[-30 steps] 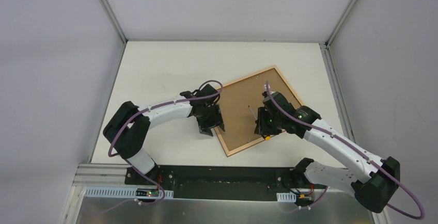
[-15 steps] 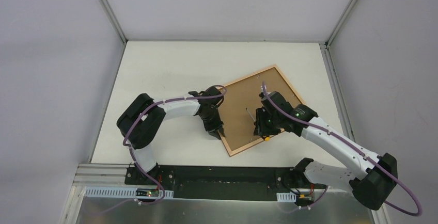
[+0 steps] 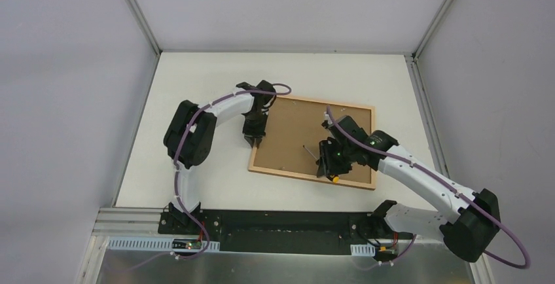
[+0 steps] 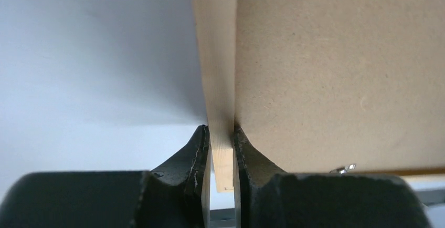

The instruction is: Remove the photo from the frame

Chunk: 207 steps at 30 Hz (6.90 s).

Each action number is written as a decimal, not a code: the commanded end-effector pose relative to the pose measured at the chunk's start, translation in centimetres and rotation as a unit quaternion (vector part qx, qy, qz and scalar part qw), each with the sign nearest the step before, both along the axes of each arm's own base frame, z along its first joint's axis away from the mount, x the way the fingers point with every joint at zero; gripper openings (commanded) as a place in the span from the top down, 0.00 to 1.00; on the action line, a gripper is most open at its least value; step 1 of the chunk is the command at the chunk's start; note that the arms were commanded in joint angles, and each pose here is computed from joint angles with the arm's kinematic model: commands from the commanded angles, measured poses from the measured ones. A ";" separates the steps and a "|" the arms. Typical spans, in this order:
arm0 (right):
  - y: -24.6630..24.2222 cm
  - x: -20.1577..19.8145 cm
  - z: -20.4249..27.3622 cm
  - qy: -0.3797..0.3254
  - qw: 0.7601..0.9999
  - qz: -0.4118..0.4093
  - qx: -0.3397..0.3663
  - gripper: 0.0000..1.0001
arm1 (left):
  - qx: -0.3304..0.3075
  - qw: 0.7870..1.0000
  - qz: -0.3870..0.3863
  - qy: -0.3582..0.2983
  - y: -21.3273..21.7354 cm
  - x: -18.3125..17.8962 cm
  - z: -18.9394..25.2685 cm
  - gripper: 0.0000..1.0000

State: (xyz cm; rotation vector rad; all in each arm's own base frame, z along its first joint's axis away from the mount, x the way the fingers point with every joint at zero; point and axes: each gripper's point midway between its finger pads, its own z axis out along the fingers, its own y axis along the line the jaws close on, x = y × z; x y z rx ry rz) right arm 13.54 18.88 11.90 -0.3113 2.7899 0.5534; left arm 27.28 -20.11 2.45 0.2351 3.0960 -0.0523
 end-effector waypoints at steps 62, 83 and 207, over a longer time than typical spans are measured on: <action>11.9 -0.1 -2.2 0.013 0.976 0.217 -0.029 1.00 | -0.133 0.817 0.558 -0.060 7.7 -2.8 -1.8 1.00; 13.5 0.2 -4.2 0.013 0.956 0.289 -0.051 1.00 | -0.135 0.837 0.527 -0.051 7.5 -3.6 -1.9 1.00; 2.1 -0.8 -4.7 -0.007 0.985 0.043 -0.167 1.00 | -0.222 0.855 0.469 -0.017 -2.0 -1.0 -2.9 1.00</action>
